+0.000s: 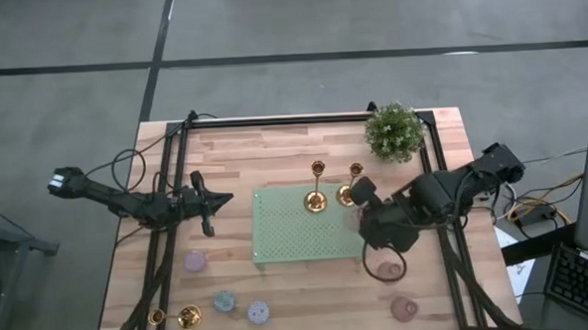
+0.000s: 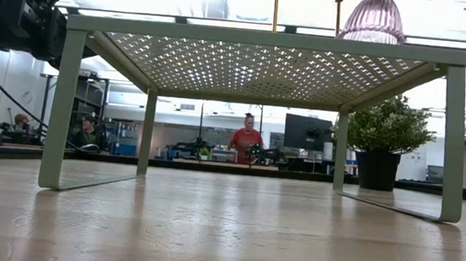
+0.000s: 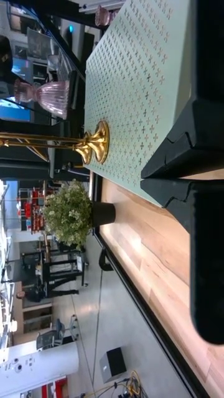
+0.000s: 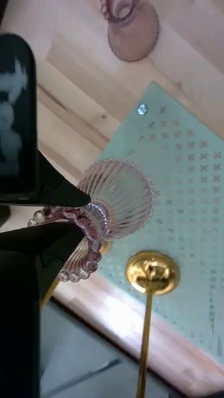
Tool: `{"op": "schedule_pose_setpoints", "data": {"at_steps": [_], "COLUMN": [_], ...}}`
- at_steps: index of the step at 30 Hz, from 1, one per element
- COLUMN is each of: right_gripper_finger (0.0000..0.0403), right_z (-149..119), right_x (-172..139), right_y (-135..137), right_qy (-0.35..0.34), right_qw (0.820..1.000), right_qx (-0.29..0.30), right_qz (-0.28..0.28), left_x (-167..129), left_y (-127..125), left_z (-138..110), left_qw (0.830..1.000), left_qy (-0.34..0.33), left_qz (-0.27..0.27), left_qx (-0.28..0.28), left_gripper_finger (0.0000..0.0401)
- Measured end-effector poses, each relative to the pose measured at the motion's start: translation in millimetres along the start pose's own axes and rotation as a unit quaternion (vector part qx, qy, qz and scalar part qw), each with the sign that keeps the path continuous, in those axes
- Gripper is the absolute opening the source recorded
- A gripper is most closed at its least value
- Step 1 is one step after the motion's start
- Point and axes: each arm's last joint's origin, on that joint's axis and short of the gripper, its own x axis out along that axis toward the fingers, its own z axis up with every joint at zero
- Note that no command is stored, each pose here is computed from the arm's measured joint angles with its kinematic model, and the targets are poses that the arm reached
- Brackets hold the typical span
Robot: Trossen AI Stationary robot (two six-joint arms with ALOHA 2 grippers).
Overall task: Pick & Place candle stick holders
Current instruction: Put the top right pink glass candle holder on the shelf
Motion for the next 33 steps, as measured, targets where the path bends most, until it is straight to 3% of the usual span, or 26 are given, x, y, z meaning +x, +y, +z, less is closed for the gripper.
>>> {"op": "schedule_pose_setpoints", "data": {"at_steps": [10,33], "right_gripper_finger": [0.0023,0.0023], "right_z": [3.6,11.3], "right_x": [19.3,35.6], "right_y": [-15.1,-19.1], "right_qy": [0.014,0.015], "right_qw": [1.000,0.998], "right_qx": [-0.012,-0.026], "right_qz": [0.023,0.056], "left_x": [0.0,0.0], "left_y": [0.0,0.0], "left_z": [0.0,-0.2], "left_qw": [1.000,1.000], "left_qy": [0.000,0.000], "left_qz": [0.000,0.000], "left_qx": [0.000,0.000], "left_gripper_finger": [0.0013,0.0013]}}
